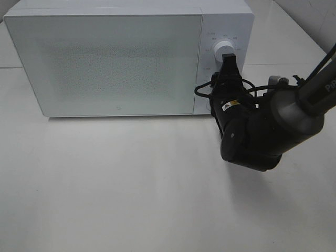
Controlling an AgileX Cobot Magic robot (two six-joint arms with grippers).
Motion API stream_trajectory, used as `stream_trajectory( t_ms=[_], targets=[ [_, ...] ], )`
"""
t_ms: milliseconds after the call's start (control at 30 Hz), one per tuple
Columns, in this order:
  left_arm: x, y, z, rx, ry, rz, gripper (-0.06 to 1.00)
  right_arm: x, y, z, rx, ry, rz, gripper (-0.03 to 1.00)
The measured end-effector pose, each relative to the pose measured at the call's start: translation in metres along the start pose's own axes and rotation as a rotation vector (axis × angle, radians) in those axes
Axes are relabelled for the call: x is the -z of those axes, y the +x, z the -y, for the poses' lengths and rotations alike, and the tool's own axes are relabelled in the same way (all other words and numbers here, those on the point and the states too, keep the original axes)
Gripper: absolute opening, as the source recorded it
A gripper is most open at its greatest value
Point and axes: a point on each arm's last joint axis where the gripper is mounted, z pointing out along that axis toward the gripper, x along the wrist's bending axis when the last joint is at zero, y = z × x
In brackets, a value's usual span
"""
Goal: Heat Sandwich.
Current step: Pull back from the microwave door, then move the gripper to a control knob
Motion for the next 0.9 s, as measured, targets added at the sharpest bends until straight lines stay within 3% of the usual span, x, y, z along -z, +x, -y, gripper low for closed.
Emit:
stream_trajectory(
  t_ms=[67, 233, 900],
  targets=[
    [0.0000, 0.0000, 0.0000, 0.000, 0.000, 0.000, 0.97, 0.0000, 0.0002, -0.0002, -0.080, -0.003, -0.002, 0.44],
    [0.0000, 0.0000, 0.0000, 0.000, 0.000, 0.000, 0.97, -0.0001, 0.0000, -0.0003, -0.113, -0.003, -0.003, 0.44],
    [0.0000, 0.0000, 0.0000, 0.000, 0.000, 0.000, 0.97, -0.0001, 0.0000, -0.0003, -0.099, -0.003, -0.003, 0.44]
  ],
)
